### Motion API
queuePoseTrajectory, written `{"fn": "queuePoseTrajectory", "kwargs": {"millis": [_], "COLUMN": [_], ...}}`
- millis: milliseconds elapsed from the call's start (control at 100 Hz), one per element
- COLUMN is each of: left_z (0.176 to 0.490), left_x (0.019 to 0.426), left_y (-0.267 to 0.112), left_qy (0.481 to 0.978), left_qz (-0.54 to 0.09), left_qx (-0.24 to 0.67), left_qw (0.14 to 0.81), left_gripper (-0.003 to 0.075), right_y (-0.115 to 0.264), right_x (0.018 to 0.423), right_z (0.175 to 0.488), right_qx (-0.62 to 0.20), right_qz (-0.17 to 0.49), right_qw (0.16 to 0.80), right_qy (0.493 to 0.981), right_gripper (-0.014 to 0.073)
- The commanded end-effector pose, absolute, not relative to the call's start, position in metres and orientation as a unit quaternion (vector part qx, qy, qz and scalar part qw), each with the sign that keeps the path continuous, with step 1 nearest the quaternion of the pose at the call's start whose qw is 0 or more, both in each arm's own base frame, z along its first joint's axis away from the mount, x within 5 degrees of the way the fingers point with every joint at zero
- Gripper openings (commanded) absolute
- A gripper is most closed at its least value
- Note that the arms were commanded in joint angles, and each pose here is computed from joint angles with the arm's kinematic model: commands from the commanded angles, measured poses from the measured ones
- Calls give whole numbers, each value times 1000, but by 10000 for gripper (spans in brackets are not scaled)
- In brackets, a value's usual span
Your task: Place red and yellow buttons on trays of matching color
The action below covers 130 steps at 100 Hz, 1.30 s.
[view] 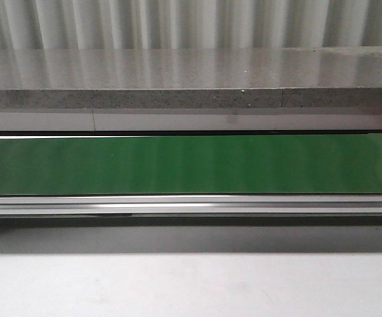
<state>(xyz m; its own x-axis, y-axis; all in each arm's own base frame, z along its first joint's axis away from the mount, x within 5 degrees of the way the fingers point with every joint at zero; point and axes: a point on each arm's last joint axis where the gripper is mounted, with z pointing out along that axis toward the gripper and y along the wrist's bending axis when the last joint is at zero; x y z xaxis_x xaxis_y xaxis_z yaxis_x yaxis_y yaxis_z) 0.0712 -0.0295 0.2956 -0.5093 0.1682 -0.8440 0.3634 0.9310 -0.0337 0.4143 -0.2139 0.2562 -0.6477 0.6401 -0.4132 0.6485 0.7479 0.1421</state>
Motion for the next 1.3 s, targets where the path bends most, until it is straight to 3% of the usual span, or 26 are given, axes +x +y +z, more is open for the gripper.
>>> {"fn": "queuePoseTrajectory", "kwargs": {"millis": [0,260,570,930,1290], "left_z": [309,309,309,309,310], "left_x": [75,75,75,75,75], "left_y": [-31,-31,-31,-31,-31], "left_qy": [842,842,842,842,841], "left_qz": [-116,-116,-116,-116,-116], "left_qx": [143,143,143,143,142], "left_qw": [506,506,506,506,509], "left_gripper": [-20,-20,-20,-20,-20], "right_y": [-207,-172,-115,-39,5], "right_x": [396,360,324,275,208], "right_z": [322,370,389,393,378], "right_qx": [339,293,218,105,17], "right_qz": [-27,-36,-27,-3,23], "right_qw": [306,336,333,372,414], "right_qy": [889,895,917,922,910], "right_gripper": [538,448,-74,-67,-67]}}
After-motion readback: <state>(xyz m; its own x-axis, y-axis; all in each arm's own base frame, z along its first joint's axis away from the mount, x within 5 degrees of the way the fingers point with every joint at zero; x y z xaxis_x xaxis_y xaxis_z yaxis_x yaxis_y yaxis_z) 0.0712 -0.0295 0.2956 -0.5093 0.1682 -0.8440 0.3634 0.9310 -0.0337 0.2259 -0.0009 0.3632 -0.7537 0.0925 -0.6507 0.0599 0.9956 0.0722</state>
